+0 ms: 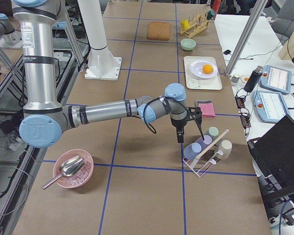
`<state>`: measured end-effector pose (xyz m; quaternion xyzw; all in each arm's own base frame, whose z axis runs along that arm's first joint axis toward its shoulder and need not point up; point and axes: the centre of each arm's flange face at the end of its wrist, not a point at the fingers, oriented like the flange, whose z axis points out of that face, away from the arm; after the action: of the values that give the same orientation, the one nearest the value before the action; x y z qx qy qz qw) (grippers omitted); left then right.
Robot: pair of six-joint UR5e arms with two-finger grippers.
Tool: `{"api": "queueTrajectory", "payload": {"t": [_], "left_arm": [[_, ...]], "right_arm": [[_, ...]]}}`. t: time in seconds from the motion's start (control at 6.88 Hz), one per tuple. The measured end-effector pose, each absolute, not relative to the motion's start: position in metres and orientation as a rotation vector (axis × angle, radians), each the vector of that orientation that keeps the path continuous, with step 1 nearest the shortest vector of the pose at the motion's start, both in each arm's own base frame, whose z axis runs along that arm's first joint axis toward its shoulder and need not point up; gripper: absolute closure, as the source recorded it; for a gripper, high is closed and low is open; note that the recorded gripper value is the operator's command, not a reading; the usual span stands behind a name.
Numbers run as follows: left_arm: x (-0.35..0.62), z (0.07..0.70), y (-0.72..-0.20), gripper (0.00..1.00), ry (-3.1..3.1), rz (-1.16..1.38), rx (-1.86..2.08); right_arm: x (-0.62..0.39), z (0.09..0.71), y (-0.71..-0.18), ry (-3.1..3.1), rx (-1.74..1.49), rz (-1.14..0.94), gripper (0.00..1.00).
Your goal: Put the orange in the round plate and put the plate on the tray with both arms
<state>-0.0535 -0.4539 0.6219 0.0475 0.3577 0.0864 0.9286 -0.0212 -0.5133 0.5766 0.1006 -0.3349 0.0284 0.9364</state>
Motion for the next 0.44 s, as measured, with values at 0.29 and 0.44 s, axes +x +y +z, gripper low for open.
{"api": "queueTrajectory", "payload": {"t": [0.29, 0.44], "left_arm": [[-0.055, 0.626, -0.451, 0.01, 0.709, 0.175, 0.089], [-0.055, 0.629, -0.447, 0.01, 0.712, 0.173, 0.084]], "right_arm": [[0.049, 0.633, -0.471, -0.642, 0.137, -0.075, 0.0], [0.066, 0.635, -0.457, -0.677, 0.083, -0.086, 0.0]]}}
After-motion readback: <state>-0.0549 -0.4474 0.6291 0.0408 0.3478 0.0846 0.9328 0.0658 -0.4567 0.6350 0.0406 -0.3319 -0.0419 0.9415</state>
